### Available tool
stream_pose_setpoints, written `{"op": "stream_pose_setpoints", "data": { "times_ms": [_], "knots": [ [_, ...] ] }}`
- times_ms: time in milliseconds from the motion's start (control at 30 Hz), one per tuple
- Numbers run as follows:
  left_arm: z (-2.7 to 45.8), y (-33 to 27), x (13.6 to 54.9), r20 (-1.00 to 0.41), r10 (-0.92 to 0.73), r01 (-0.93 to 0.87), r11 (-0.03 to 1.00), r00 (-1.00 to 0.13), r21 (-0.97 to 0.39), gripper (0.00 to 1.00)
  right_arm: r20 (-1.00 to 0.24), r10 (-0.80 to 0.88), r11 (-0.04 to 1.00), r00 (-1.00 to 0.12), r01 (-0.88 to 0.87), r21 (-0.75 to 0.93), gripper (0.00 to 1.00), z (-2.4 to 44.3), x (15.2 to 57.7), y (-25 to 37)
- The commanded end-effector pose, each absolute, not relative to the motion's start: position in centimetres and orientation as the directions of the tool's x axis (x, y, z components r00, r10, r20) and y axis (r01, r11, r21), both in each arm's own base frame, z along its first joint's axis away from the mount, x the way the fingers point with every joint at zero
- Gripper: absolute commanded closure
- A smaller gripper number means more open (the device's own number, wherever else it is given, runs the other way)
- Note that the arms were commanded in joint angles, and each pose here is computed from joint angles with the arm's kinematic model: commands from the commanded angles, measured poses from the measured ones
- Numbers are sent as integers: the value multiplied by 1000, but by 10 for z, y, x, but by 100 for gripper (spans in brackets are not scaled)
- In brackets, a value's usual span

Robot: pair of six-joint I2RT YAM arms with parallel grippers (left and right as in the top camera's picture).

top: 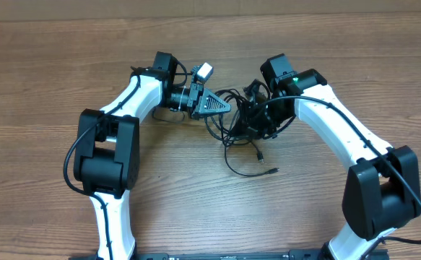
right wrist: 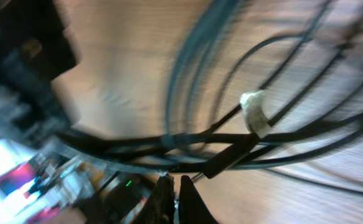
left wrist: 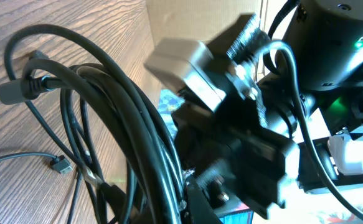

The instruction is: Untangle cables

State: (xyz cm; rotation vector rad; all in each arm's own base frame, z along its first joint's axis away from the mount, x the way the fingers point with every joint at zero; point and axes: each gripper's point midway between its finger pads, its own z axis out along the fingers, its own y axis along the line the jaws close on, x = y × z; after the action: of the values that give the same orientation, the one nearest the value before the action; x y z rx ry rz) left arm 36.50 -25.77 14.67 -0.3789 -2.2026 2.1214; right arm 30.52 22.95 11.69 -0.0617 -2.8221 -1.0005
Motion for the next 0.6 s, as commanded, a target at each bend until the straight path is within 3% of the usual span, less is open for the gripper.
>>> {"op": "stream_pose_setpoints", "data": {
  "times_ms": [0,200,300,367,567],
  "knots": [
    [160,-257,369,-173,211,171,-27,-962,-985,96,90,99,873,-991,130,470,96,103,318,204],
    [160,-257,369,-173,211,171,-27,-962,-985,96,9,165,925,-986,158,344,96,93,333,181],
    [160,-257,369,-173,211,171,-27,-962,-985,95,-24,174,919,-985,153,362,95,95,342,183],
    [160,-257,369,-174,211,172,-27,-962,-985,96,-32,193,908,-981,166,384,86,97,348,185],
    [160,-257,369,-177,211,176,-26,-961,-984,95,-38,230,839,-973,178,514,82,110,367,190]
  ]
}}
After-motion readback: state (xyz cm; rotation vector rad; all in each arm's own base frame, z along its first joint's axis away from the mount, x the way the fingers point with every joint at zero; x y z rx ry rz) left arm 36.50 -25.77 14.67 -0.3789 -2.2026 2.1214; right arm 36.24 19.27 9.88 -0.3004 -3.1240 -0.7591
